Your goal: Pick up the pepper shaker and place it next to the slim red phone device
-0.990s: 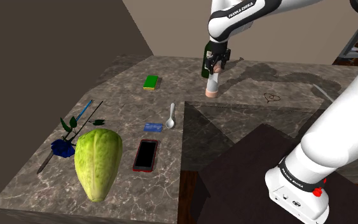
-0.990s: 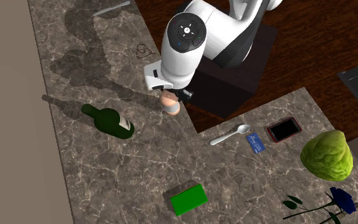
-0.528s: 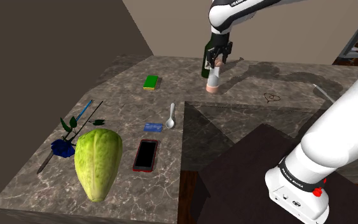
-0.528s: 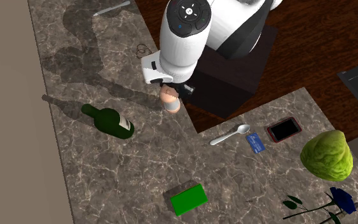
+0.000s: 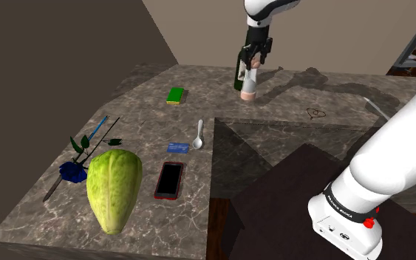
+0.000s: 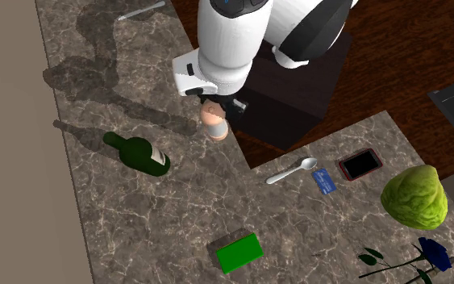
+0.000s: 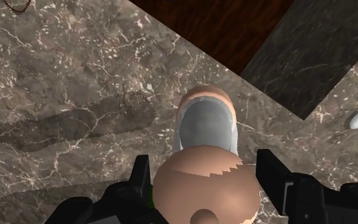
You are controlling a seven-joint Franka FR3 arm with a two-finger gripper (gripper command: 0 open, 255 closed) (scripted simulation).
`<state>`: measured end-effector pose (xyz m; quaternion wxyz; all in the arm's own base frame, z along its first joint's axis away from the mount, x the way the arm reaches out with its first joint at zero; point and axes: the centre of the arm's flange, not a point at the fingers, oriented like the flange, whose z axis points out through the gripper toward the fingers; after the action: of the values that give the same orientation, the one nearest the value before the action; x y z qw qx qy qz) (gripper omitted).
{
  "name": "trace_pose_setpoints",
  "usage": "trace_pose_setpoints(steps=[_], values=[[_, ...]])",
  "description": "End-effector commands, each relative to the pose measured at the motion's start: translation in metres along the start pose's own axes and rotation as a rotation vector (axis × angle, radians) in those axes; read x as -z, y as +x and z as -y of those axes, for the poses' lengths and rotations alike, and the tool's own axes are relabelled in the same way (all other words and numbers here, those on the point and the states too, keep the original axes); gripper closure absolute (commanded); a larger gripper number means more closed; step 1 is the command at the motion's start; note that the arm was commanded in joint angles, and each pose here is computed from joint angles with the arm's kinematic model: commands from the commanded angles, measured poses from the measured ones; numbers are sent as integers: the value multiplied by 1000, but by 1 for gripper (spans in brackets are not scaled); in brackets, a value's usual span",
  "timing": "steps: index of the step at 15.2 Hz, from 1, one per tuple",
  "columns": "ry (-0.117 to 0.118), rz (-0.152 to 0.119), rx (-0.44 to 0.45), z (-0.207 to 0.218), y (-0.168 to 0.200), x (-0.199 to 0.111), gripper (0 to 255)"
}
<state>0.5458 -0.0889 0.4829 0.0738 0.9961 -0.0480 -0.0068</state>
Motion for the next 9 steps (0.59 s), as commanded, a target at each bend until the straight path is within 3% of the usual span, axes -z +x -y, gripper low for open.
trace_pose_setpoints(steps=[1,9], values=[[0,0,0,-2,-1,12,255],[0,0,0,-8,-1,53,255]])
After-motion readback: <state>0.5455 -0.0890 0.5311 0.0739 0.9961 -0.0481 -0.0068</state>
